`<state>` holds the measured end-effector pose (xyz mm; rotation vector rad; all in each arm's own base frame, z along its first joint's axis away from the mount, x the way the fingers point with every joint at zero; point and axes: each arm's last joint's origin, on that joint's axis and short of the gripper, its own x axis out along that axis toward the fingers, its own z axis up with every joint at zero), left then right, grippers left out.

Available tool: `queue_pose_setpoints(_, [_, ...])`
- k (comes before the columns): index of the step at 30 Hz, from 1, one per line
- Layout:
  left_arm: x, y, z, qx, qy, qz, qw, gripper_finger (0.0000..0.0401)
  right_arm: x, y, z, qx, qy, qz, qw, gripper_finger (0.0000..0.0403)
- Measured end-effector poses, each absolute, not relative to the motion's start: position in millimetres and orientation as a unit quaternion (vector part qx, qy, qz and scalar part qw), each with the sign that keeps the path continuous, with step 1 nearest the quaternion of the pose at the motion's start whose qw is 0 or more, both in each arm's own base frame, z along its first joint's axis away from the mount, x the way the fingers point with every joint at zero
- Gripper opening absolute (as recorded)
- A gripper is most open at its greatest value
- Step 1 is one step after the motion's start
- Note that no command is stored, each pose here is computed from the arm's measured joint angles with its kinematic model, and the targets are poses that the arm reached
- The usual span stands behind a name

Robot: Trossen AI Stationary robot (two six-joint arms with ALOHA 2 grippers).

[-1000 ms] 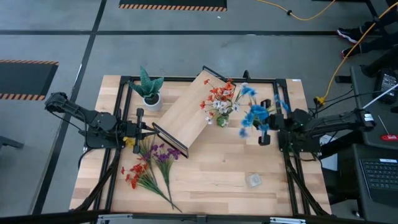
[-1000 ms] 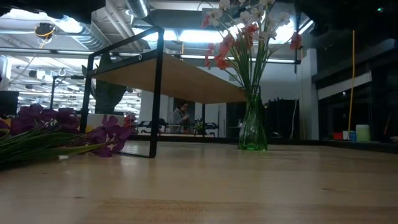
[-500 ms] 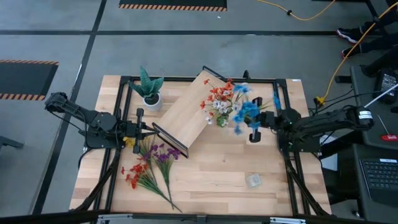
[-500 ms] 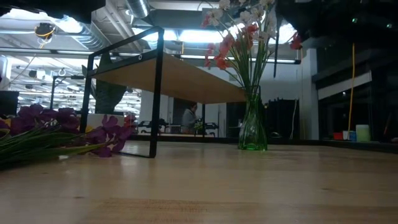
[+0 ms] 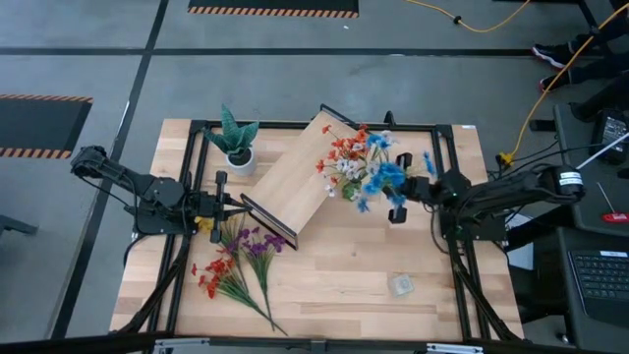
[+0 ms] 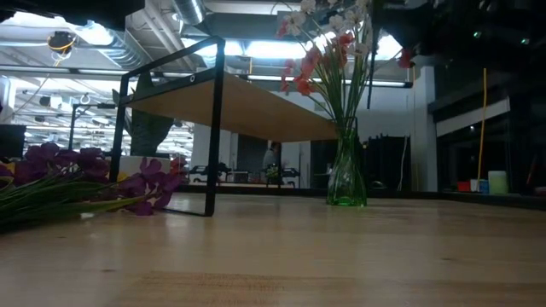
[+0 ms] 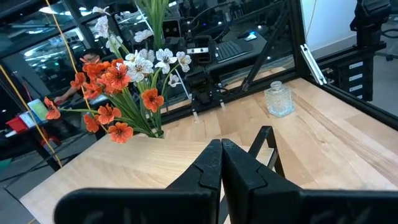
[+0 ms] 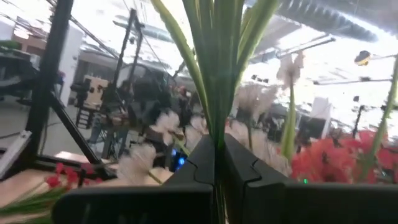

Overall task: Pick and place flowers into a vace then onto a shelf
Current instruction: Put the blue flowers into the green vase

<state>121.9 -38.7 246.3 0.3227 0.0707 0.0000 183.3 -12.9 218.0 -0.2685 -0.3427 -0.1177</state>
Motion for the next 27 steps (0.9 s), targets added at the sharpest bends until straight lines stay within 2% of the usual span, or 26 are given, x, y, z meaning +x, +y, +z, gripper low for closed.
queue_pose_setpoints(10, [121.9,-38.7,246.3,0.161,0.035,0.000,0.986,0.0004,208.5,-33.7,213.3,-0.119,-0.142,-0.092,0.978,0.0004])
queue_pose_setpoints(27, [121.9,-38.7,246.4,0.152,0.035,0.001,0.988,0.0004,212.6,-34.5,208.8,-0.133,-0.149,-0.089,0.976,0.0004])
